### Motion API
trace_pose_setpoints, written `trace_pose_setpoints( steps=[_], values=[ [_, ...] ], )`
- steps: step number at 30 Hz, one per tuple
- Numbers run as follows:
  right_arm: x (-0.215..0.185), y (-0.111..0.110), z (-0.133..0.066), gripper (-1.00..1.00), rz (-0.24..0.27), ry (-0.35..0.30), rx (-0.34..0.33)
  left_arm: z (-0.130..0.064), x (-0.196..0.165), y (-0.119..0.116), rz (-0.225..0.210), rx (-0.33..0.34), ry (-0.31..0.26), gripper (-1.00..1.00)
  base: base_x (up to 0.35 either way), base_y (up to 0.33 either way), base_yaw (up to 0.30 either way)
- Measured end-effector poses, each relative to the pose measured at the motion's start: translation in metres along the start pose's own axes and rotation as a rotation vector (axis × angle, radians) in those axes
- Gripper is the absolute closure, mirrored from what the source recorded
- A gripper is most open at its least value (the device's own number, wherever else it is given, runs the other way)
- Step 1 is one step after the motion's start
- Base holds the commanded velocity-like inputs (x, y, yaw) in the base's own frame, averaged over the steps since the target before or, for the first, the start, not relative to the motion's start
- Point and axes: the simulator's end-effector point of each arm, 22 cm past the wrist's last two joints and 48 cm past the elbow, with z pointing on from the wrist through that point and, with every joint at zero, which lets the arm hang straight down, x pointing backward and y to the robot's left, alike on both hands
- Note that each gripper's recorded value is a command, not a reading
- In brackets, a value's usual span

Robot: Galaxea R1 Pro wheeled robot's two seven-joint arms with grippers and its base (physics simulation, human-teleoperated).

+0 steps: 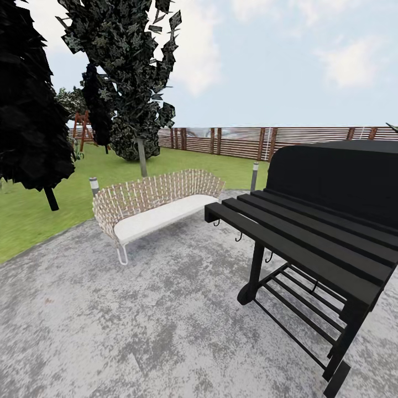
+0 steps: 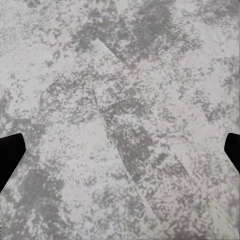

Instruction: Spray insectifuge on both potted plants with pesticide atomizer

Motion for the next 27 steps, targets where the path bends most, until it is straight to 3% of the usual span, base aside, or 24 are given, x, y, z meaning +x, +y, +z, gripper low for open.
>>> trace_pose_setpoints(
  steps=[4, 9, 14, 21, 27],
  values=[
    [-0.001, -0.003, 0.000, -1.00, -0.002, -0.003, 0.007, 0.003, -0.015, 0.005, -0.029, -0.011, -0.034, -1.00, 0.000, 0.000, 0.065],
    [0.006, -0.004, -0.001, -1.00, -0.003, 0.011, 0.010, 0.001, -0.014, 0.017, -0.031, -0.028, -0.060, -1.00, 0.000, 0.000, 0.237],
    [0.007, -0.004, -0.001, -1.00, -0.003, 0.016, 0.010, 0.001, -0.014, 0.019, -0.034, -0.032, -0.061, -1.00, 0.000, 0.000, 0.262],
    [0.017, -0.001, 0.005, -1.00, -0.005, 0.018, 0.006, 0.009, -0.006, 0.032, -0.094, -0.067, -0.060, -1.00, 0.000, 0.000, 0.265],
    [0.027, 0.000, 0.011, -1.00, -0.006, 0.022, 0.004, 0.017, 0.003, 0.034, -0.105, -0.074, -0.055, -1.00, 0.000, 0.000, 0.227]
  ],
)
